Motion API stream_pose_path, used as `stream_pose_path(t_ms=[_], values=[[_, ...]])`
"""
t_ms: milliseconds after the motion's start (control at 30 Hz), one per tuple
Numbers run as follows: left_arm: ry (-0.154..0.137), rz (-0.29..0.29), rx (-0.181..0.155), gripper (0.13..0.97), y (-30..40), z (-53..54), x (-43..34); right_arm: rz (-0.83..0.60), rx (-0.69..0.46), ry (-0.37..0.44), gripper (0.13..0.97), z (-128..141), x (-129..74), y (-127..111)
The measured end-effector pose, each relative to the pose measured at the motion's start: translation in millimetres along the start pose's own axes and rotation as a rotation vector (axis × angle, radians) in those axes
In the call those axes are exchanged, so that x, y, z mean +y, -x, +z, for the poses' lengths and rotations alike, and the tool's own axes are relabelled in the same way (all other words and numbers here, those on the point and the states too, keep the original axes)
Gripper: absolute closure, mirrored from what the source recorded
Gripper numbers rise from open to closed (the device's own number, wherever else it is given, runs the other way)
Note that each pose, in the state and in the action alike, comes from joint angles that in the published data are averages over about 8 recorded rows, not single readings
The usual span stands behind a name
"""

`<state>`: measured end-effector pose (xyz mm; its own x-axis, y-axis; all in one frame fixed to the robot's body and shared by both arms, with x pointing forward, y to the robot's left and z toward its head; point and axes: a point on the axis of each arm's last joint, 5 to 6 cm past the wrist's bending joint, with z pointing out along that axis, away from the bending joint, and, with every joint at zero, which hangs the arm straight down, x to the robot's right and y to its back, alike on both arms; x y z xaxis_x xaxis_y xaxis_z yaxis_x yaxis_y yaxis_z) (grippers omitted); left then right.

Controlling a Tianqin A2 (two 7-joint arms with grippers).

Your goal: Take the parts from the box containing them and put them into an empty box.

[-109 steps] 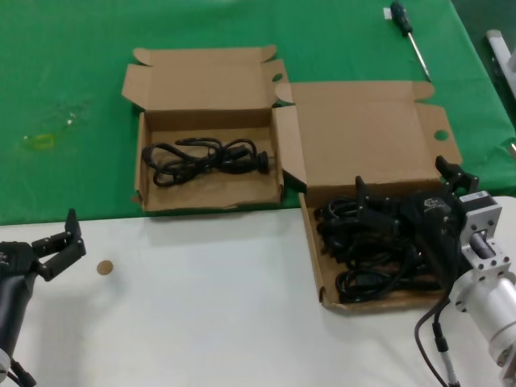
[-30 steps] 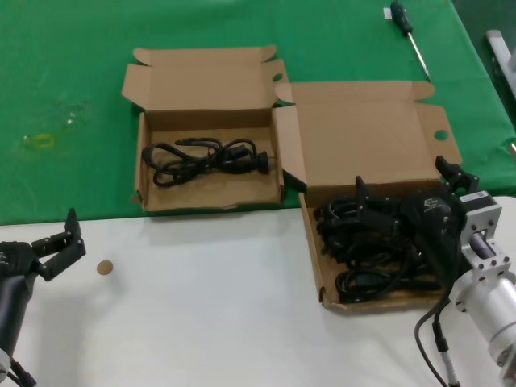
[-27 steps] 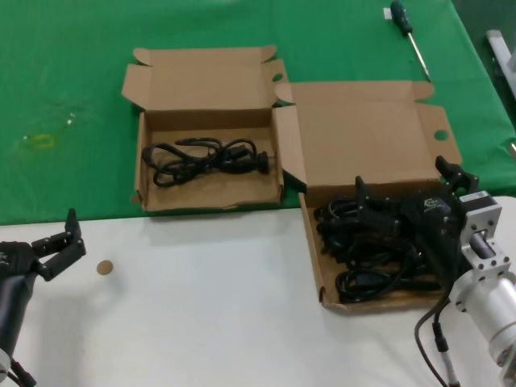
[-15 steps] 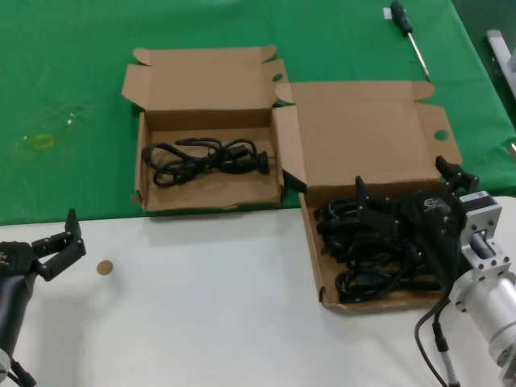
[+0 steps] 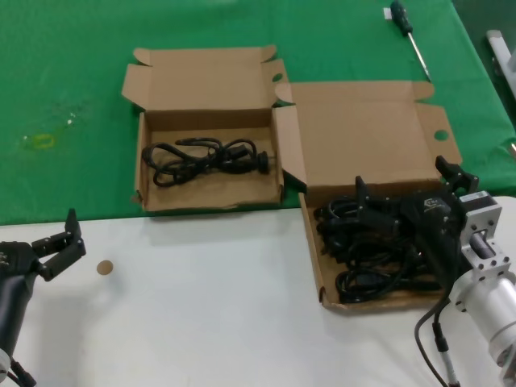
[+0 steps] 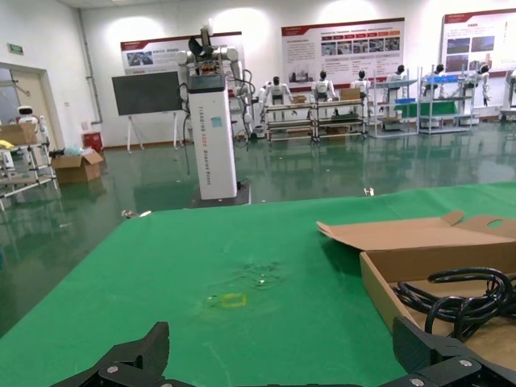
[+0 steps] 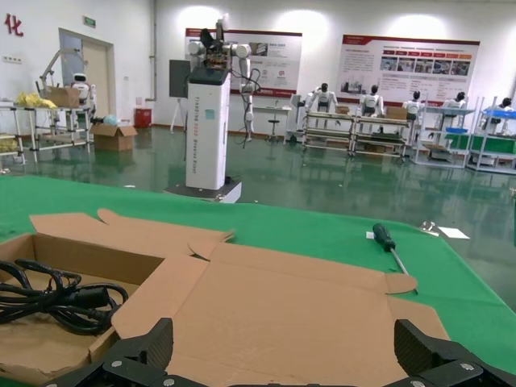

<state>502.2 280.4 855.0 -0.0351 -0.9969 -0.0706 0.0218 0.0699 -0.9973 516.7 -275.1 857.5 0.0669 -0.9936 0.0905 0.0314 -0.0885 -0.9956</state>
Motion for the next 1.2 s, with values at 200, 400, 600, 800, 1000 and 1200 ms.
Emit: stream_pose_path(t_ms=[200,400,600,800,1000,1200], values=[[0.0,0.0,0.0,0.132,0.0,0.0,0.0,0.0,0.0,0.0,0.13,0.0,0.0,0.0],[0.0,0.0,0.0,0.132,0.0,0.0,0.0,0.0,0.0,0.0,0.13,0.0,0.0,0.0],[0.0,0.0,0.0,0.132,0.0,0.0,0.0,0.0,0.0,0.0,0.13,0.0,0.0,0.0],[0.0,0.0,0.0,0.132,0.0,0.0,0.0,0.0,0.0,0.0,0.13,0.0,0.0,0.0],[0.0,0.0,0.0,0.132,0.0,0.0,0.0,0.0,0.0,0.0,0.13,0.0,0.0,0.0],[0.0,0.0,0.0,0.132,0.0,0.0,0.0,0.0,0.0,0.0,0.13,0.0,0.0,0.0]])
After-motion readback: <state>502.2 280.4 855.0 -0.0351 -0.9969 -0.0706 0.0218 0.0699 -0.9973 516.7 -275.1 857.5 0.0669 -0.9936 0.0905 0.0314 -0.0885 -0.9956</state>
